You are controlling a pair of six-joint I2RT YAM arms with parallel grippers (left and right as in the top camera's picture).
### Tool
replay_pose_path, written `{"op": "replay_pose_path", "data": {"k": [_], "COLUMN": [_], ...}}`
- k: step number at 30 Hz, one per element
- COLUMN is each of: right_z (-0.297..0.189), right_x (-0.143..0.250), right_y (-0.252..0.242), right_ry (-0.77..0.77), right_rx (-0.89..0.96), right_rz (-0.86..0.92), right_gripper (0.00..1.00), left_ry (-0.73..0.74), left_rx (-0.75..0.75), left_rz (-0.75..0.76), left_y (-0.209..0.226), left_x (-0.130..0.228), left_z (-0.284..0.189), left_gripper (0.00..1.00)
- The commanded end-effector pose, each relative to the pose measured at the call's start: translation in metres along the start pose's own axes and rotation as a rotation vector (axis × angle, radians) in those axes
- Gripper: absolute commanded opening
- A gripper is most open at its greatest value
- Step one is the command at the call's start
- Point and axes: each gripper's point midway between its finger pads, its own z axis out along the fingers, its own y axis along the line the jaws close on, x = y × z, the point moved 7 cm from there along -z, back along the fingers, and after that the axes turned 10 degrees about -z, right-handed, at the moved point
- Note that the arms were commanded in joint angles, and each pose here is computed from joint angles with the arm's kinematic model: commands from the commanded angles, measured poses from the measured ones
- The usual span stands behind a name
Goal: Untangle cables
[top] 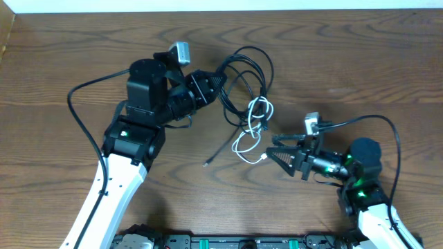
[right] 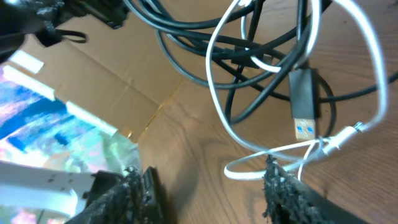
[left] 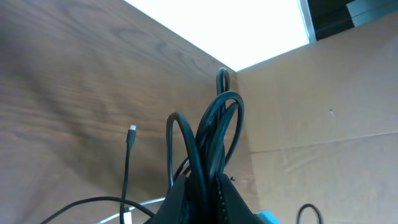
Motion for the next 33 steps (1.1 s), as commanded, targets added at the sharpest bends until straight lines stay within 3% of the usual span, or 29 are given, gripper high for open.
{"op": "replay_pose_path", "data": {"k": [1, 10, 14, 16, 22, 27, 33], "right_z": [0.01, 0.03, 0.034, 0.036, 0.038, 0.037, 0.032], "right_x": [0.001, 0.014, 0.017, 0.017, -0.006, -0.01, -0.002], "right_y": [-0.005, -0.012, -0.007, -0.002, 0.03, 0.039, 0.063], "right_ry": [-0.024, -0.033, -0.023, -0.022, -0.11, -0.11, 0.011], "right_rx": [0.099, 0.286, 0.267, 0.229, -0.011, -0.073, -0.286], "right_rz": [-0.049, -0.067, -0.046, 0.011, 0.09, 0.087, 0.026], "right_gripper": [0.56, 0.41, 0.21, 0.02, 0.01, 0.01, 0.01], "left_ry": [0.007, 0.061, 0.07, 0.069, 0.065, 0.064, 0.062], "left_rx": [0.026, 0.037, 0.039, 0.039, 0.04, 0.041, 0.038], "left_rz": [-0.04, -0.079, -0.076, -0.075, -0.022, 0.011, 0.289], "left_y": [-0.012, -0.019, -0.02, -0.02, -0.02, -0.02, -0.017], "left_x": [0.005, 0.022, 0.024, 0.024, 0.024, 0.024, 0.024], "left_z": [-0.001, 0.006, 0.007, 0.007, 0.007, 0.007, 0.007], "left_gripper": [0.08, 0.08, 0.07, 0.07, 0.08, 0.08, 0.08]}}
